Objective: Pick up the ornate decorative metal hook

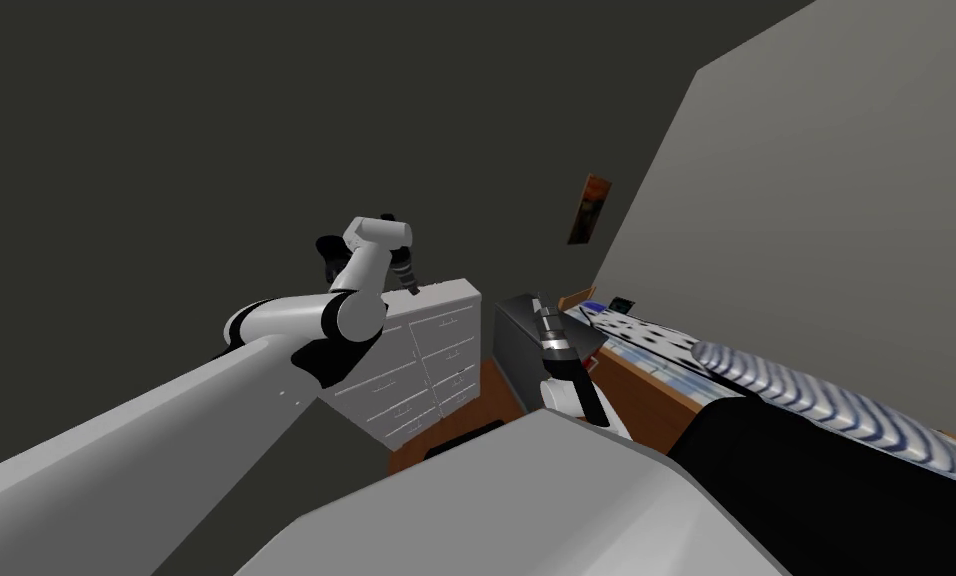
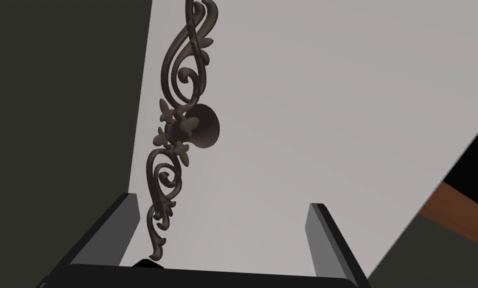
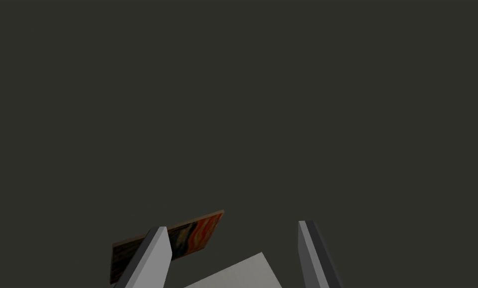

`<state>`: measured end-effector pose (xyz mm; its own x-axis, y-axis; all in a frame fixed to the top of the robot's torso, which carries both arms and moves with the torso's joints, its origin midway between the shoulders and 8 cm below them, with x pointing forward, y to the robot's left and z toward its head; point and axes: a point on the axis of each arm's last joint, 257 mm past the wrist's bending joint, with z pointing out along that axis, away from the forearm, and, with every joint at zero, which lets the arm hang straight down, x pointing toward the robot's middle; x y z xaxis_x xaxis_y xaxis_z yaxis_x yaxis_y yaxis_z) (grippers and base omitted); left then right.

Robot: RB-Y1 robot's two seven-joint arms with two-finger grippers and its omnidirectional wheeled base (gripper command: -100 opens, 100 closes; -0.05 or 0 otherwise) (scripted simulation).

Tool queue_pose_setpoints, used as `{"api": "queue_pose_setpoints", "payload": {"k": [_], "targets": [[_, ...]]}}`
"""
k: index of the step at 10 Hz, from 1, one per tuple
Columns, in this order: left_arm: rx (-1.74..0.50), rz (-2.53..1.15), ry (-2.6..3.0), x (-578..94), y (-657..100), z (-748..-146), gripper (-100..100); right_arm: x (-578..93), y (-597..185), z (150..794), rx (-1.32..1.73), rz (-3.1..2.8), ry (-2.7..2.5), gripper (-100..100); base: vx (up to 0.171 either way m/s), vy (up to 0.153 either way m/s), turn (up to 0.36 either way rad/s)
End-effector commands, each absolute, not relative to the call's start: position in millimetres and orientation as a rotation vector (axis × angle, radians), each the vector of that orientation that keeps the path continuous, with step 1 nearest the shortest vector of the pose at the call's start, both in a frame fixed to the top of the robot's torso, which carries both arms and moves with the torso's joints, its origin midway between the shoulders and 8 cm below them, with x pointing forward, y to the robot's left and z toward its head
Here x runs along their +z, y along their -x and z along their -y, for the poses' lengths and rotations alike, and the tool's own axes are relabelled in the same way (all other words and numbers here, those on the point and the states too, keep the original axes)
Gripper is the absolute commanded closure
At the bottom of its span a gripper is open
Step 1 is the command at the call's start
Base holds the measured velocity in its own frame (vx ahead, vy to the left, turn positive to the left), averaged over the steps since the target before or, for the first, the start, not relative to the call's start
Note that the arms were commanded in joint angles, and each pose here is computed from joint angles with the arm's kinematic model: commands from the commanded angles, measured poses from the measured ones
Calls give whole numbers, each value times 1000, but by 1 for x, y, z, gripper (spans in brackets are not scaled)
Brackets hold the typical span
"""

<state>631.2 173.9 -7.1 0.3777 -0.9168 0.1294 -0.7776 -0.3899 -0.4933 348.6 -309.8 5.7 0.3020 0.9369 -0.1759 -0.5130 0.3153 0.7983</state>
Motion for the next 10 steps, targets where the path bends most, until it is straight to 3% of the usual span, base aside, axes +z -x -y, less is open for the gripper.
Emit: {"api": "queue_pose_setpoints", "payload": {"k": [1,8,9,10], "targets": [[-492,-1500,2310,-8,-622,-173,-100,6,-349,310,1074,-725,-703,0,160,3,-30],[-345,-1553,2344,-19,-598,-168,-100,6,-349,310,1074,-725,-703,0,117,9,-15],[-343,-1554,2345,-19,-598,-168,0,6,-349,310,1074,-725,-703,0,9,0,1],[-347,-1556,2342,-31,-602,-171,-100,6,-349,310,1074,-725,-703,0,7,-6,14]]}}
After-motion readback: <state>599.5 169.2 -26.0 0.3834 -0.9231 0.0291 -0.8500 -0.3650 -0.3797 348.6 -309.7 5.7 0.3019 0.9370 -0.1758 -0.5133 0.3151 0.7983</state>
